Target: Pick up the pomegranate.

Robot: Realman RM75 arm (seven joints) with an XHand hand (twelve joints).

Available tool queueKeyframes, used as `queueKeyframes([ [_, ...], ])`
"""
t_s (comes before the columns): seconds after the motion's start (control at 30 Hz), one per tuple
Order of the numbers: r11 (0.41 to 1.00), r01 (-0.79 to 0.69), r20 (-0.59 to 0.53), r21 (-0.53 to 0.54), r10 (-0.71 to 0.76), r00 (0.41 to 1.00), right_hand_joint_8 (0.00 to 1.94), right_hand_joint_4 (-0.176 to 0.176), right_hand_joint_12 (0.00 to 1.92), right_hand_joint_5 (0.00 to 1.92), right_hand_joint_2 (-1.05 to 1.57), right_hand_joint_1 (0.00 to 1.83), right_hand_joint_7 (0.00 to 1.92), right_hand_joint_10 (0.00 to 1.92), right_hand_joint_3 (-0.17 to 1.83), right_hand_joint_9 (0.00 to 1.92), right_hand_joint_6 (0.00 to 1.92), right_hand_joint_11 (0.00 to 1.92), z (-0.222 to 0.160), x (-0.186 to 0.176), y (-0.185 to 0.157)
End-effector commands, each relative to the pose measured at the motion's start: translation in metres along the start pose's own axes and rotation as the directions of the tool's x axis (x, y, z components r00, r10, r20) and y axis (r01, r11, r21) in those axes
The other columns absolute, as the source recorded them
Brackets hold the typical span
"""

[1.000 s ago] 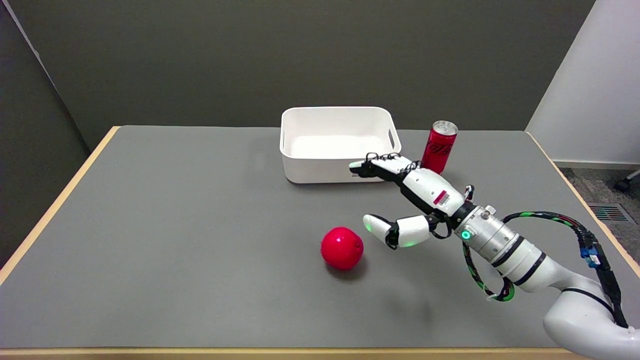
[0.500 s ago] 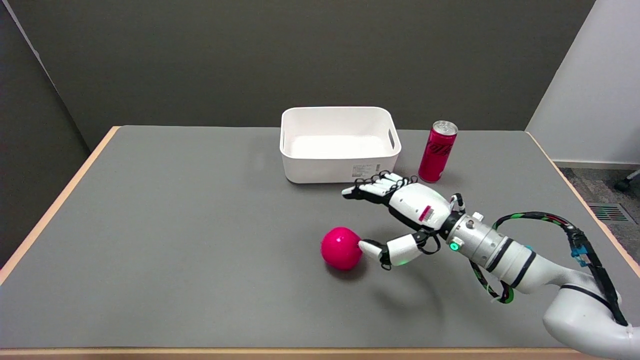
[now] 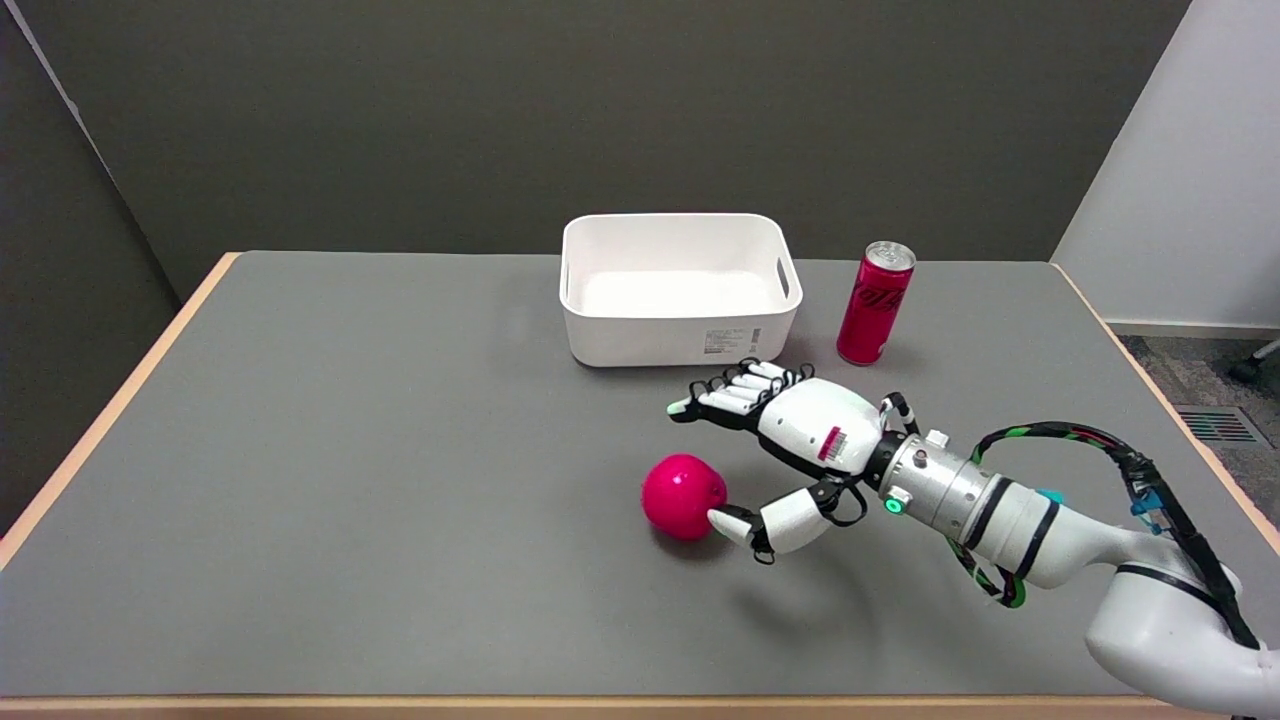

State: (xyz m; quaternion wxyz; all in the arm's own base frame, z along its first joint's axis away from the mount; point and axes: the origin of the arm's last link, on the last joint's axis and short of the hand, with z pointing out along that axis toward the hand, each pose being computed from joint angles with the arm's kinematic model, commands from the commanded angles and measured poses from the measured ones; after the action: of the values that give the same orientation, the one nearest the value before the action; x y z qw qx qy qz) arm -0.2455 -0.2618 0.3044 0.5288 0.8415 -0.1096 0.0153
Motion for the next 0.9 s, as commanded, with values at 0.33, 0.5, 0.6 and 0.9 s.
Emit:
queueKeyframes([
  [0.33, 0.991, 0.111, -0.014, 0.077, -0.110, 0.994, 0.34, 0.054, 1.18, 0.17, 0.60, 0.53, 0.28, 0.69, 0.89, 0.17, 0.37, 0.03, 0.033, -0.002, -0.017],
  [0.5, 0.994, 0.088, 0.006, 0.066, -0.089, 0.996, 0.35, 0.054, 1.19, 0.16, 0.58, 0.53, 0.27, 0.69, 0.93, 0.17, 0.39, 0.02, 0.033, -0.011, -0.016],
  [0.6, 0.996, 0.074, 0.026, 0.054, -0.075, 0.997, 0.35, 0.054, 1.19, 0.16, 0.58, 0.53, 0.27, 0.69, 0.93, 0.17, 0.39, 0.02, 0.033, -0.020, -0.014],
  [0.9, 0.998, 0.056, 0.067, 0.026, -0.057, 0.996, 0.34, 0.054, 1.19, 0.15, 0.58, 0.53, 0.27, 0.69, 0.93, 0.17, 0.38, 0.02, 0.027, -0.036, -0.008],
])
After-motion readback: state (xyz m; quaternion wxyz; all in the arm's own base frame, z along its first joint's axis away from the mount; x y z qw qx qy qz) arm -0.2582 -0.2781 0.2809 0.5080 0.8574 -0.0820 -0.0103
